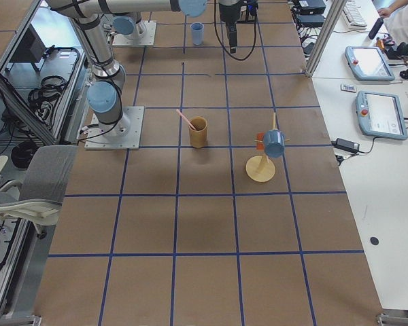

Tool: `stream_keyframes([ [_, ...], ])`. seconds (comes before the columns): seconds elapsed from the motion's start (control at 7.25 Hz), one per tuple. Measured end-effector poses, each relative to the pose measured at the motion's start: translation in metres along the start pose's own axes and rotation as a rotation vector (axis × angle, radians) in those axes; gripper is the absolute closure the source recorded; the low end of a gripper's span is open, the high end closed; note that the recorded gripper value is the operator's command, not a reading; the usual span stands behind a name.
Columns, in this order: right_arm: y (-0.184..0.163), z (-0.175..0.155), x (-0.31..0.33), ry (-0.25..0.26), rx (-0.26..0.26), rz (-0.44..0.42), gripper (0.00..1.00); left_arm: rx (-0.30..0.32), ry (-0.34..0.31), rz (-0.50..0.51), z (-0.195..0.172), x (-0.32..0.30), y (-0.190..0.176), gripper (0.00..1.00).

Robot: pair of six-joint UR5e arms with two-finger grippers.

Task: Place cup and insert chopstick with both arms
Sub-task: 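Grasp the light blue cup with the left gripper while the right approaches the tan cup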

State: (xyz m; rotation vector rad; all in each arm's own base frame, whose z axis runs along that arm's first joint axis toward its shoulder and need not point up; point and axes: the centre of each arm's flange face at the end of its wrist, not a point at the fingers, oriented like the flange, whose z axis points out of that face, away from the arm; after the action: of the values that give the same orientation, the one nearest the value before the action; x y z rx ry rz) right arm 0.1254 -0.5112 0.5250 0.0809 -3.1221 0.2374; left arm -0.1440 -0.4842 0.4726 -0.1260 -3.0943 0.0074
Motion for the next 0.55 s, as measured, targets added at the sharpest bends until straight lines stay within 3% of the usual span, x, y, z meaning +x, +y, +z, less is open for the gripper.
stream_keyframes([
  [0.28, 0.001, -0.002, 0.000, 0.001, 0.003, -0.002, 0.00, -0.092, 0.009, 0.003, 0.047, 0.002, 0.008, 0.00],
  [0.55, 0.002, -0.003, 0.001, 0.006, 0.003, -0.007, 0.00, -0.240, 0.023, 0.013, 0.122, 0.006, 0.036, 0.00],
])
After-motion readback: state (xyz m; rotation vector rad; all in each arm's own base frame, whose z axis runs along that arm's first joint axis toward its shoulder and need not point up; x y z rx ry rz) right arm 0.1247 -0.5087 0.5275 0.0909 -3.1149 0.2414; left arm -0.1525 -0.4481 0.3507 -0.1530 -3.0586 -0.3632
